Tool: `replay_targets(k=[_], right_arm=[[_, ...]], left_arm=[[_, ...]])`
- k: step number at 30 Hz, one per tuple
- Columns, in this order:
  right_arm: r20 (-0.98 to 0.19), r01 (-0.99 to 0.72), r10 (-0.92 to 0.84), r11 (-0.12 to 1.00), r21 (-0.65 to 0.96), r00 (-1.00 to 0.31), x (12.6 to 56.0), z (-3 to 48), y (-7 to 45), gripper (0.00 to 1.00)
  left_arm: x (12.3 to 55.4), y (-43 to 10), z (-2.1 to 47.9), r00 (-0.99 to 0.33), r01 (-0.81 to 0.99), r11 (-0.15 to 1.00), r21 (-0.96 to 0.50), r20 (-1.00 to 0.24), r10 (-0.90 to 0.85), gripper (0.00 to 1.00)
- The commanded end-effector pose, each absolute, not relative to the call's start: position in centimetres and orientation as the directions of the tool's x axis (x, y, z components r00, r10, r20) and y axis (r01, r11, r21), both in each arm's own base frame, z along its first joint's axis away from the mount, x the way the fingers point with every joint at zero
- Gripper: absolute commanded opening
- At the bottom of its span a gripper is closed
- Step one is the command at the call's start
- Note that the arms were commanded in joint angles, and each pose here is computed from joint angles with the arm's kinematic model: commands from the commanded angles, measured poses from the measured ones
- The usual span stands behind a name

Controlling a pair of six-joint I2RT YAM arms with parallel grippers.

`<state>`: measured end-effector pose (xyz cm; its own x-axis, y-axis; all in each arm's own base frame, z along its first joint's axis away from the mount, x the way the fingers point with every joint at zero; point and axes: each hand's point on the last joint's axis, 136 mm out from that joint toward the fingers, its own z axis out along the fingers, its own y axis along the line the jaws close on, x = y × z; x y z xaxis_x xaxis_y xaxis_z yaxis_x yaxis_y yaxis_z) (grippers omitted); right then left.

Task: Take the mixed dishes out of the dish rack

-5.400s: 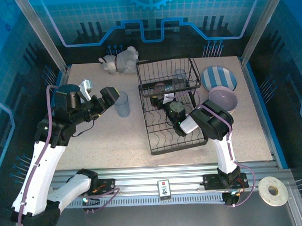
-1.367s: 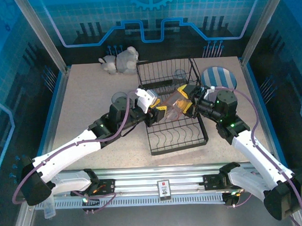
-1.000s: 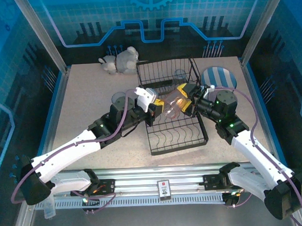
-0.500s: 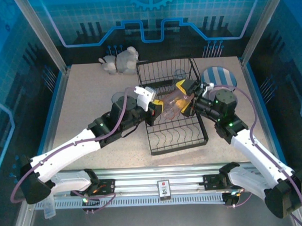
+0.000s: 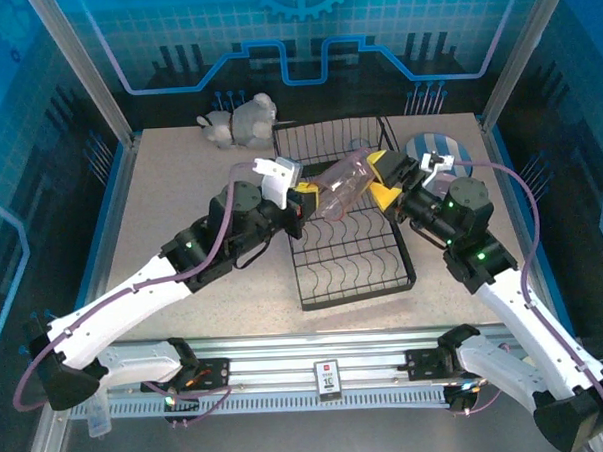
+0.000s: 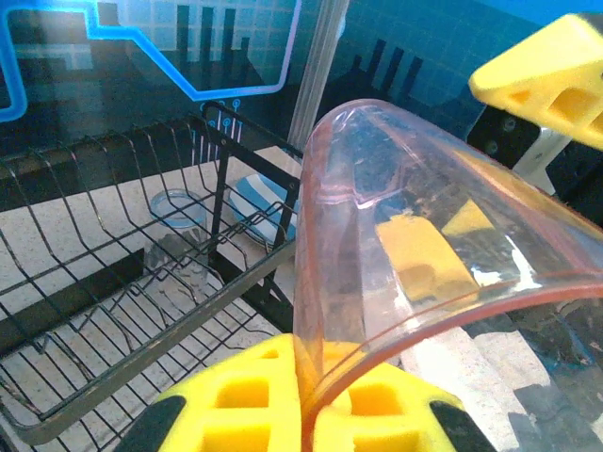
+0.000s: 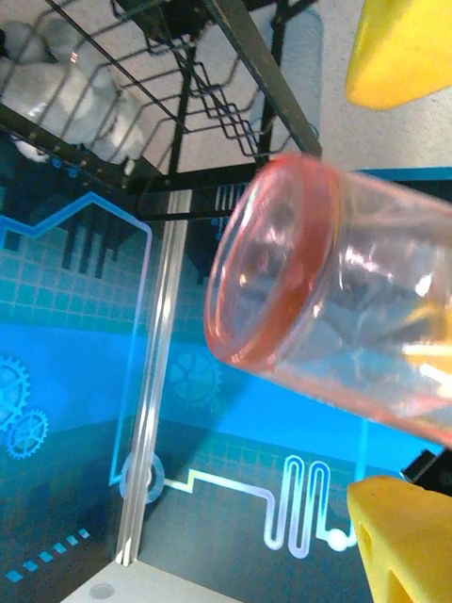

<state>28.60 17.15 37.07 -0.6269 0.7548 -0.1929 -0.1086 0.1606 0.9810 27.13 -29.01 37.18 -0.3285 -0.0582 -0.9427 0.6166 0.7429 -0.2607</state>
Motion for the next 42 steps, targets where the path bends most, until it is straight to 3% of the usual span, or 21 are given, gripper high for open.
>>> replay_targets(k=[1, 4, 9, 16, 23, 28, 33, 42], right_arm=[[-0.260, -0.158, 0.811, 0.207, 0.966, -0.524, 29.2, 38.6, 15.0, 1.00], [-0.269, -0.205, 0.836, 0.192, 0.960, -0.478, 29.8, 40.1, 14.0, 1.00], [-0.377, -0.298, 0.823, 0.266, 0.917, -0.425, 31.1, 41.8, 14.1, 1.00], [-0.476, -0.410, 0.783, 0.311, 0.858, -0.400, 33.2, 43.6, 15.7, 1.00], [-0.609, -0.503, 0.709, 0.404, 0.764, -0.355, 34.4, 44.1, 18.1, 1.00], [-0.762, -0.601, 0.591, 0.517, 0.609, -0.264, 33.4, 45.0, 20.4, 1.00], [-0.910, -0.709, 0.400, 0.612, 0.351, -0.106, 30.7, 45.8, 23.3, 1.00], [-0.969, -0.762, 0.217, 0.646, 0.052, 0.118, 26.4, 44.5, 24.3, 1.00]], left_arm=[[26.7, -27.3, 41.1, -0.272, 0.594, 0.758, -0.271, -0.954, -0.128, 0.00], [26.7, -26.1, 42.1, -0.264, 0.561, 0.781, -0.274, -0.954, -0.145, 0.00], [26.5, -23.0, 43.9, -0.253, 0.481, 0.826, -0.295, -0.948, -0.191, 0.00], [25.9, -15.8, 44.6, -0.273, 0.263, 0.908, -0.327, -0.928, -0.255, 0.00], [24.6, -9.2, 42.7, -0.390, 0.014, 0.940, -0.341, -0.868, -0.308, 0.00], [25.0, -7.1, 40.6, -0.546, -0.132, 0.944, -0.303, -0.772, -0.325, 0.00], [26.9, -7.3, 38.5, -0.697, -0.205, 0.927, -0.315, -0.617, -0.364, 0.00], [31.1, -8.6, 34.2, -0.848, -0.280, 0.907, -0.315, -0.361, -0.387, 0.00]])
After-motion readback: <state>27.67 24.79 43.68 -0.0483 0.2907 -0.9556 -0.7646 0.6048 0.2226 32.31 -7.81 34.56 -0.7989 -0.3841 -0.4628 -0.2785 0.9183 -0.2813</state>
